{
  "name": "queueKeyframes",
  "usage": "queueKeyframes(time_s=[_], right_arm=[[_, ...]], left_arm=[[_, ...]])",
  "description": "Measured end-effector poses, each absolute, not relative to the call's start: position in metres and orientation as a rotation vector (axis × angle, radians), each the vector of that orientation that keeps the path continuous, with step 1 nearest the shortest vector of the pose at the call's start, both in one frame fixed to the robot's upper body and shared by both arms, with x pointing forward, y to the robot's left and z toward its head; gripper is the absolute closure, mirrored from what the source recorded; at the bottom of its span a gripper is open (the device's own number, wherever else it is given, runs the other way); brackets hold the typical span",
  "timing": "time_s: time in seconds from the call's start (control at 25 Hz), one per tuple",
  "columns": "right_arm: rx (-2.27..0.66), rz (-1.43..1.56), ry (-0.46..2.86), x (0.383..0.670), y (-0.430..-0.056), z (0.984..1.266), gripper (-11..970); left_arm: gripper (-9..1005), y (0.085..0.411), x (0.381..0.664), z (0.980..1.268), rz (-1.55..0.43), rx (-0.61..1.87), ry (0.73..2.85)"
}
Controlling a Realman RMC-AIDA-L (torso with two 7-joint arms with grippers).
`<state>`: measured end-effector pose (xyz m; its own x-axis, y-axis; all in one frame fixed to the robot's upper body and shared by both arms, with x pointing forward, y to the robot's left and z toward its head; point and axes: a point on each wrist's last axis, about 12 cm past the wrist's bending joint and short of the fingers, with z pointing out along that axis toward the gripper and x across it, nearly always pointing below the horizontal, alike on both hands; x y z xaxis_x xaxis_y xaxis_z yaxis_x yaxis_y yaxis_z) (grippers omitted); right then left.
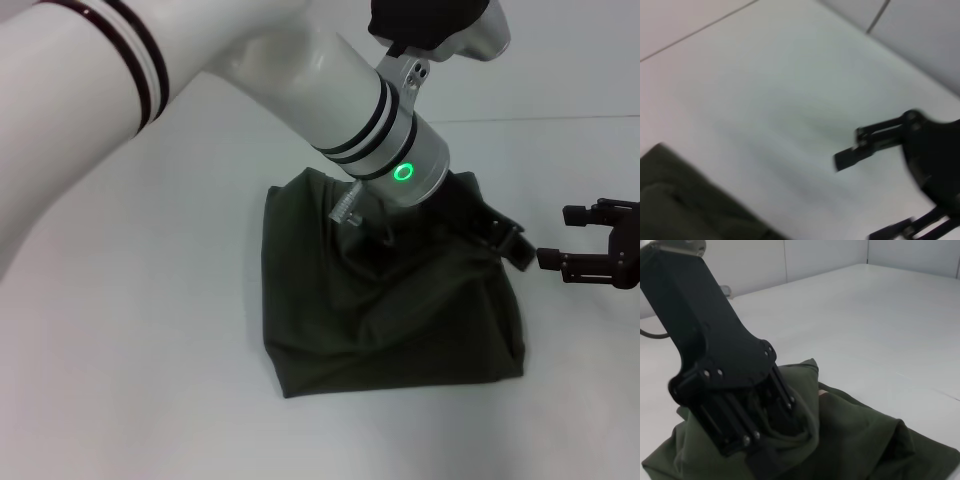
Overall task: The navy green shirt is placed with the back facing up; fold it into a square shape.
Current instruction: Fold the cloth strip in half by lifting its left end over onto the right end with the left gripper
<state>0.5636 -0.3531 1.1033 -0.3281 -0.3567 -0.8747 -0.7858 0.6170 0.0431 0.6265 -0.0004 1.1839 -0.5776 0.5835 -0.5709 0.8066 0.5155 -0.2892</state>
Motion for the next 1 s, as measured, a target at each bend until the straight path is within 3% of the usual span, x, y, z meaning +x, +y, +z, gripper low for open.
queueKeyframes(time_s=[0.32, 0.56, 0.8, 1.0], right_arm=[[-0.887, 0.562, 1.948, 0.562, -0.359, 1.101, 142], [-0.886, 0.561, 1.951, 0.562, -0.360, 1.101, 142], [-0.887, 0.563, 1.955, 0.561, -0.361, 1.100, 142], [-0.896, 0.561, 1.954, 0.560, -0.359, 1.099, 142]], left_arm=[[433, -0.001, 0.622, 1.185, -0.927, 1.132, 2.258], [203, -0.006, 0.622, 1.186, -0.926, 1.127, 2.242], [85, -0.017, 0.616, 1.183, -0.836, 1.210, 2.254], [86, -0.028, 0.614, 1.193, -0.737, 1.344, 2.182]])
